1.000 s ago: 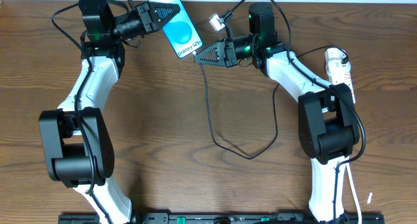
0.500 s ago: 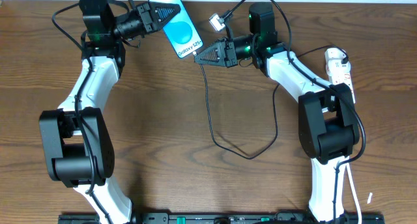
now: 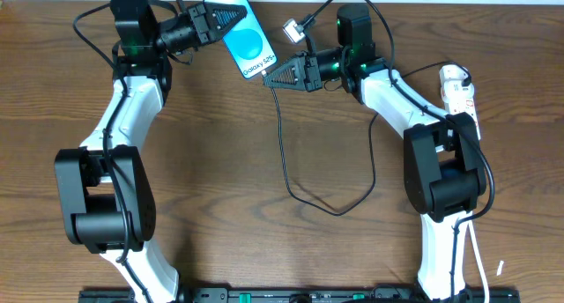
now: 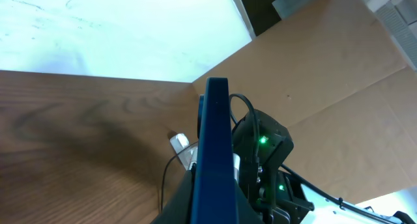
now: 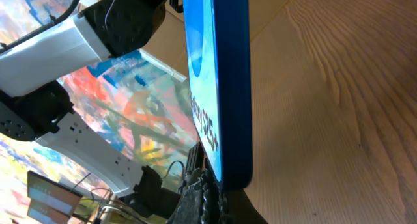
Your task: Plug charger to phone and switch on socket
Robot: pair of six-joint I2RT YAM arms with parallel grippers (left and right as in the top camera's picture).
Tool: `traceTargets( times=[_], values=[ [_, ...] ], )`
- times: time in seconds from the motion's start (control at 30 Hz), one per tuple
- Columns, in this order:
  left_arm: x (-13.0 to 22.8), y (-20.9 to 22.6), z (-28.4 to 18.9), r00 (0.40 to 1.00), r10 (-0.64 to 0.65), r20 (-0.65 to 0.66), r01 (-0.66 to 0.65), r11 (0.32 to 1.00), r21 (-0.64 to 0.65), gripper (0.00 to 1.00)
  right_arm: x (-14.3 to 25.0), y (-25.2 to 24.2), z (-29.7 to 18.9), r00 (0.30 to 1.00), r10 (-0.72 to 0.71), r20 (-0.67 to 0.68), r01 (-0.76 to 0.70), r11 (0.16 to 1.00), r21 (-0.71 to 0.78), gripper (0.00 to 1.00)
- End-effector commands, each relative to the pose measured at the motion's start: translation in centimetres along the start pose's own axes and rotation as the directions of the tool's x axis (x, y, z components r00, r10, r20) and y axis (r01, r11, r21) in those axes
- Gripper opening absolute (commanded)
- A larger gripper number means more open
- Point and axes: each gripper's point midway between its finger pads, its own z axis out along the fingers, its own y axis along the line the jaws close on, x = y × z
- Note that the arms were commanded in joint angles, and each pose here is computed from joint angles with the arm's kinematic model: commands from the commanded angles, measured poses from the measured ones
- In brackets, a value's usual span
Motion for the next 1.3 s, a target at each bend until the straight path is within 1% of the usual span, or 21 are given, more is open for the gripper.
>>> traceTargets(
  times=[0.0,1.27],
  values=[
    [0.37,-3.10,0.64,0.998,0.056,-0.042,-0.053,0.997,0.061,0.08,-0.98,1.17,-0.39,0.999,-0.038,0.012,0.038,0.999,0.012,0.01],
    [0.37,-3.09,0.64,0.997,0.060,-0.041,-0.058,0.997,0.061,0.07,-0.88,1.27,-0.06,0.999,-0.038,0.007,0.038,0.999,0.007,0.01]
  ],
)
